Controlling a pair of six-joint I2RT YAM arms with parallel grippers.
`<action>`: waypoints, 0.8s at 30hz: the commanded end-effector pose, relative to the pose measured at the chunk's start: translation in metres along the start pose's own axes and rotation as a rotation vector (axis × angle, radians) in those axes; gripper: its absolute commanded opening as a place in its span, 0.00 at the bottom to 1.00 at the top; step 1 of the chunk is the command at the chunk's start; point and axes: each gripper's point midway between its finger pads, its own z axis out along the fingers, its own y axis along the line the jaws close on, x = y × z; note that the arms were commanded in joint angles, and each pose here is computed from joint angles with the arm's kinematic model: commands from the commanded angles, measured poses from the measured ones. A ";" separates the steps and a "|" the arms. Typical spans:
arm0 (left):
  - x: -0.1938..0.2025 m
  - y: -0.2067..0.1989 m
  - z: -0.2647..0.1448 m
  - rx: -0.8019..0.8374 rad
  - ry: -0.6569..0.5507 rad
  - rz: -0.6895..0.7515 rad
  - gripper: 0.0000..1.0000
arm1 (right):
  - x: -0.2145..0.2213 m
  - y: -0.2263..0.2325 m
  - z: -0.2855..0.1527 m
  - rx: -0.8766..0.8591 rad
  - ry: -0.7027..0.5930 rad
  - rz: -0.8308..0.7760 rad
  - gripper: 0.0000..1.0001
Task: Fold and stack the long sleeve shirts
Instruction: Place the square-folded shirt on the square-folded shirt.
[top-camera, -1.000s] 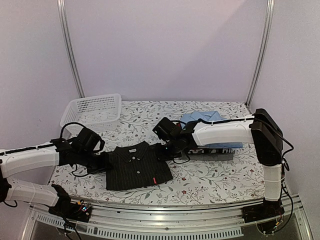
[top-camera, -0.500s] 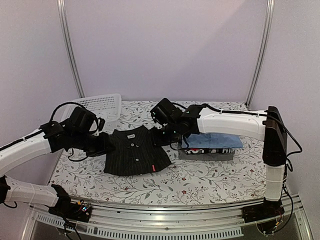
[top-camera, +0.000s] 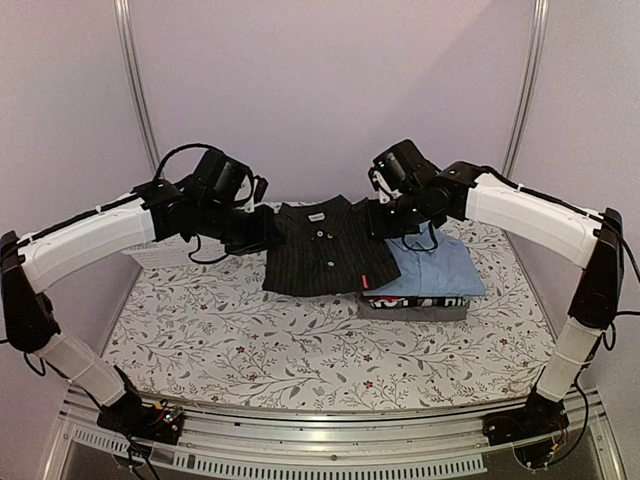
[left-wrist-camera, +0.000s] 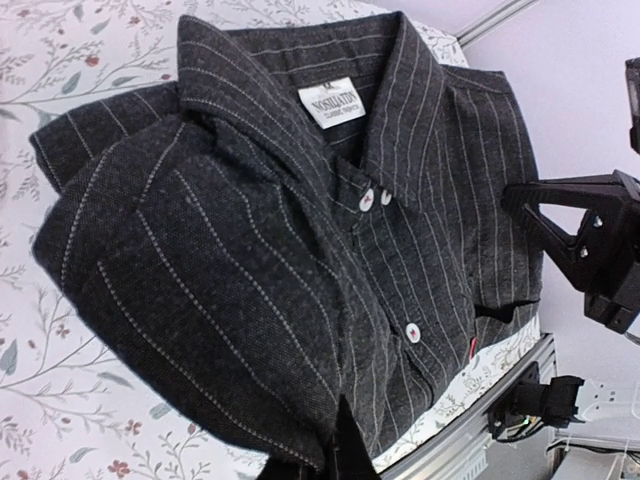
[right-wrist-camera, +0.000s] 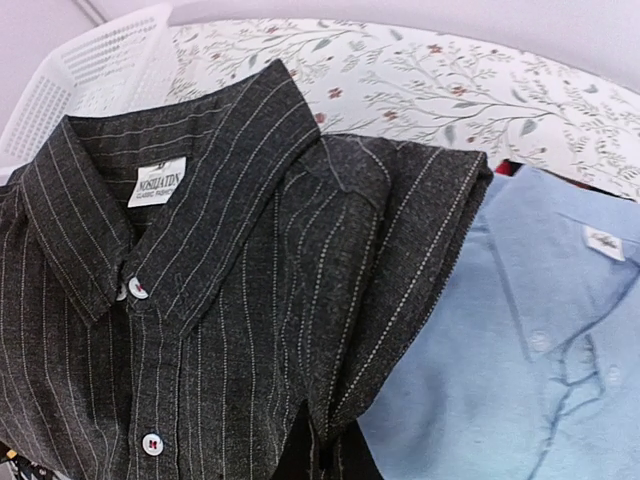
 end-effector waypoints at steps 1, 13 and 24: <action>-0.028 -0.046 0.022 0.083 -0.044 0.073 0.00 | -0.021 -0.065 -0.032 0.109 -0.065 0.034 0.00; -0.054 -0.121 0.116 0.201 -0.006 0.112 0.00 | -0.015 -0.193 -0.065 0.346 -0.076 0.136 0.00; -0.029 -0.146 0.170 0.253 0.073 0.101 0.00 | 0.012 -0.257 -0.074 0.424 -0.037 0.203 0.00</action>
